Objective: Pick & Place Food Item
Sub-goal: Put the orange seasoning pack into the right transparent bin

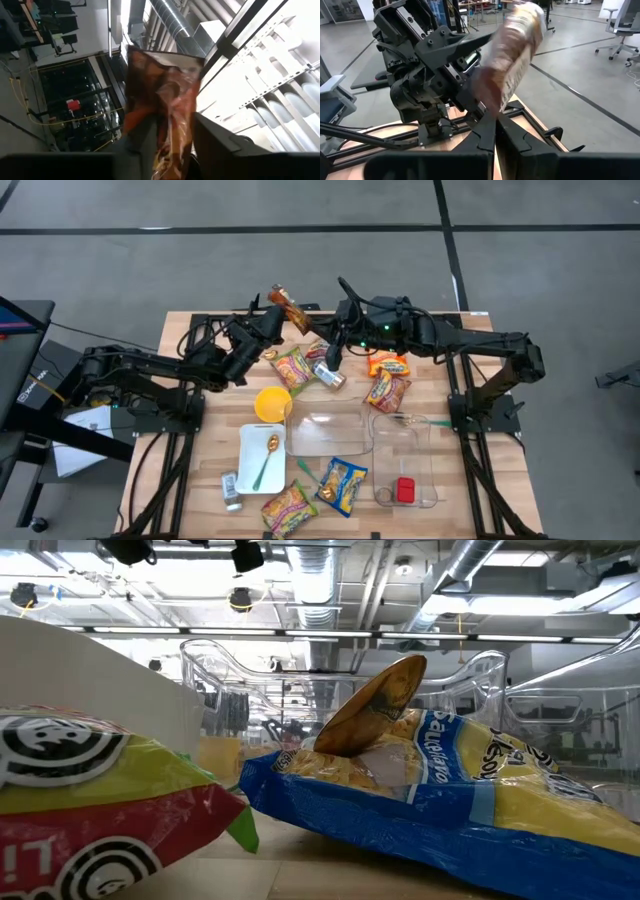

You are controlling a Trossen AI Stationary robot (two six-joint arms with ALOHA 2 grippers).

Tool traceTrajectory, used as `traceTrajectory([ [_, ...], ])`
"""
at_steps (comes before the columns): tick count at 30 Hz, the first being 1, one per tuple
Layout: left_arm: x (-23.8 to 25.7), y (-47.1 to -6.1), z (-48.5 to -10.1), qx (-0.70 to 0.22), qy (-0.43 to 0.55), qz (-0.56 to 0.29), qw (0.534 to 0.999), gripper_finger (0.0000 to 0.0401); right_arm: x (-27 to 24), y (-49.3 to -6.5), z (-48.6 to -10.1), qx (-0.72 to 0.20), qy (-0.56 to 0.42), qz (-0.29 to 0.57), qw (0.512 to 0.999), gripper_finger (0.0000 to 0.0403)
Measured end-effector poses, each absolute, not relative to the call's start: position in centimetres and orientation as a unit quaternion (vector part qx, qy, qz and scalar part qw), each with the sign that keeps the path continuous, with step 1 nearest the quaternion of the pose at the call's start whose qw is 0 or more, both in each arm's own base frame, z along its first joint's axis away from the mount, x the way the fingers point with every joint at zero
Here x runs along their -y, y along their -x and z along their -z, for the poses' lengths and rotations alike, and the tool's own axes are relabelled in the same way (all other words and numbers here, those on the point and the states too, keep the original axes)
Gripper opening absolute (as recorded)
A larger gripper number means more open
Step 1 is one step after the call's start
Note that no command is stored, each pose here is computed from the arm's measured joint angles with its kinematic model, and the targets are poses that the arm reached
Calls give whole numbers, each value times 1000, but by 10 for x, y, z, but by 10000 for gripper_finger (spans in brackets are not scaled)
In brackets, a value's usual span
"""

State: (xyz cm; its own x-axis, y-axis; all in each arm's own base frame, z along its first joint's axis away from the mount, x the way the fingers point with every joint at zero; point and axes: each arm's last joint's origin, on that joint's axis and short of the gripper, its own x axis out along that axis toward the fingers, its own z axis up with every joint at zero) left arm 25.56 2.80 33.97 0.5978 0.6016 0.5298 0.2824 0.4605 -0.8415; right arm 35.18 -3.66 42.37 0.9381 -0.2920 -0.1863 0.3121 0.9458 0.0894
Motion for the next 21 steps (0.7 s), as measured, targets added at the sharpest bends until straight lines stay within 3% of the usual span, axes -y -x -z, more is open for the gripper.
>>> traceTrajectory([
  [11, -28, -256, -340, 428, 498, -93, 748, 268, 37, -352, -423, -86, -58, 165, 981, 0],
  [21, -22, -255, -346, 415, 493, 3, 764, 294, 38, -352, -423, -86, -57, 167, 981, 0],
])
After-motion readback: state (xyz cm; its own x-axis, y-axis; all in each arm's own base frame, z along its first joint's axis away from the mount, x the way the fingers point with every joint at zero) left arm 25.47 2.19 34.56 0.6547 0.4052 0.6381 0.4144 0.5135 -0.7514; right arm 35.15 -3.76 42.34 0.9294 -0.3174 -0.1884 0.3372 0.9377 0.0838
